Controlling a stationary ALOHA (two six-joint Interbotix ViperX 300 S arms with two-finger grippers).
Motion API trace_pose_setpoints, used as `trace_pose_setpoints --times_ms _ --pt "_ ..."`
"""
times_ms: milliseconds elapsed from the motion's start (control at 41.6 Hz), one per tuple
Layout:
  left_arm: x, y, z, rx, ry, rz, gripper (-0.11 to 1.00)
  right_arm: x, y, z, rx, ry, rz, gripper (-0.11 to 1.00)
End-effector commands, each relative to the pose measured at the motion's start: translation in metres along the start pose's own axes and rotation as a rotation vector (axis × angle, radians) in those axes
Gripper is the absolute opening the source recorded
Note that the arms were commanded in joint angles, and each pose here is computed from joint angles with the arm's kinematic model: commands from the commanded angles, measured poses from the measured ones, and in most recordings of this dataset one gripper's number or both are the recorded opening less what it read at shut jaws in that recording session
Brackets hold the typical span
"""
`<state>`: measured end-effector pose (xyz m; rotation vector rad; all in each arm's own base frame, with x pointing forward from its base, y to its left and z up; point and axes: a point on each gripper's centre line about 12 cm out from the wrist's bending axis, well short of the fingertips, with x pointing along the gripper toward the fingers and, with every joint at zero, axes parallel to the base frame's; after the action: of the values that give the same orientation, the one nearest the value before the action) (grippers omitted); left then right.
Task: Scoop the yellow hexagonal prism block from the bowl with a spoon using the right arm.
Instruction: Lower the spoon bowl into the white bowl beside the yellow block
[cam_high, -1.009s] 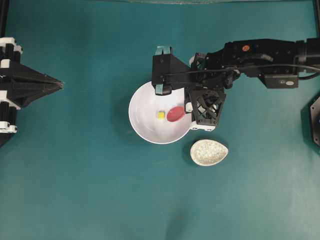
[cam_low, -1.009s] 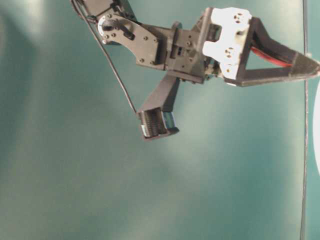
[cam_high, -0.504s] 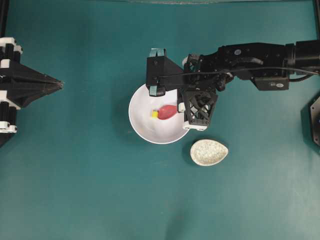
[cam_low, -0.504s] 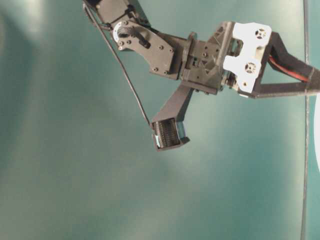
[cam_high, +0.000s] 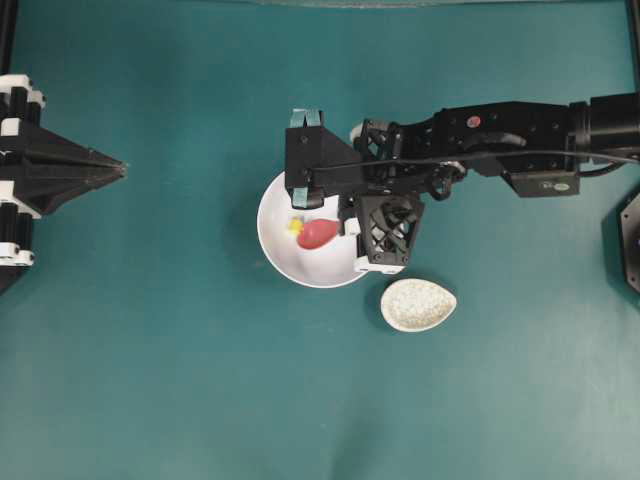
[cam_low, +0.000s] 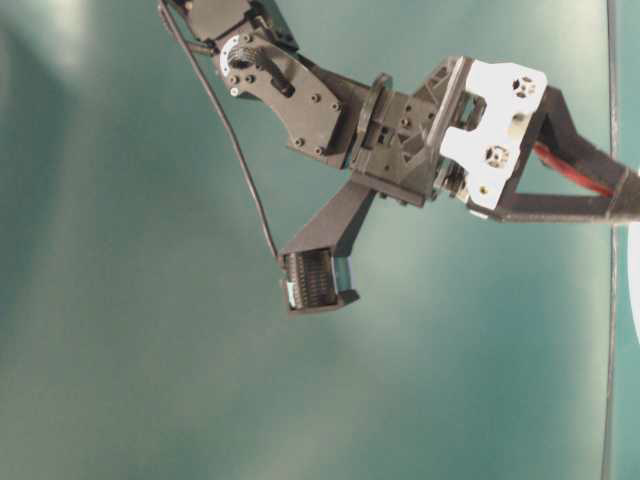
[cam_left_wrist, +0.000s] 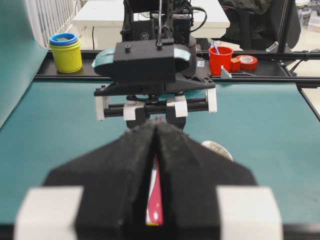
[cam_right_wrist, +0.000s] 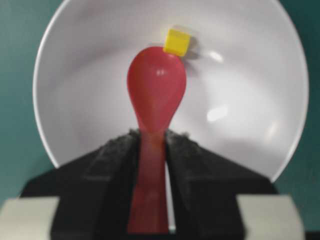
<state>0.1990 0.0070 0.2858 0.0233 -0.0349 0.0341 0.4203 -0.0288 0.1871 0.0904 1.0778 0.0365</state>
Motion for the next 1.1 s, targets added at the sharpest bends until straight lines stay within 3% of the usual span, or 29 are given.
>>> trace_pose_setpoints --times_ms 0,240,1081 --pt "0.002 0.0 0.006 0.005 -0.014 0.001 0.0 -0.011 -0.001 0.014 -0.005 -0.07 -0.01 0.24" --pt "0.002 0.0 0.006 0.003 -0.015 0.001 0.0 -0.012 -0.002 0.023 -0.006 -0.145 -0.024 0.24" --pt "0.002 0.0 0.006 0.005 -0.015 0.001 0.0 -0.025 -0.002 0.021 0.008 -0.22 -0.037 0.24"
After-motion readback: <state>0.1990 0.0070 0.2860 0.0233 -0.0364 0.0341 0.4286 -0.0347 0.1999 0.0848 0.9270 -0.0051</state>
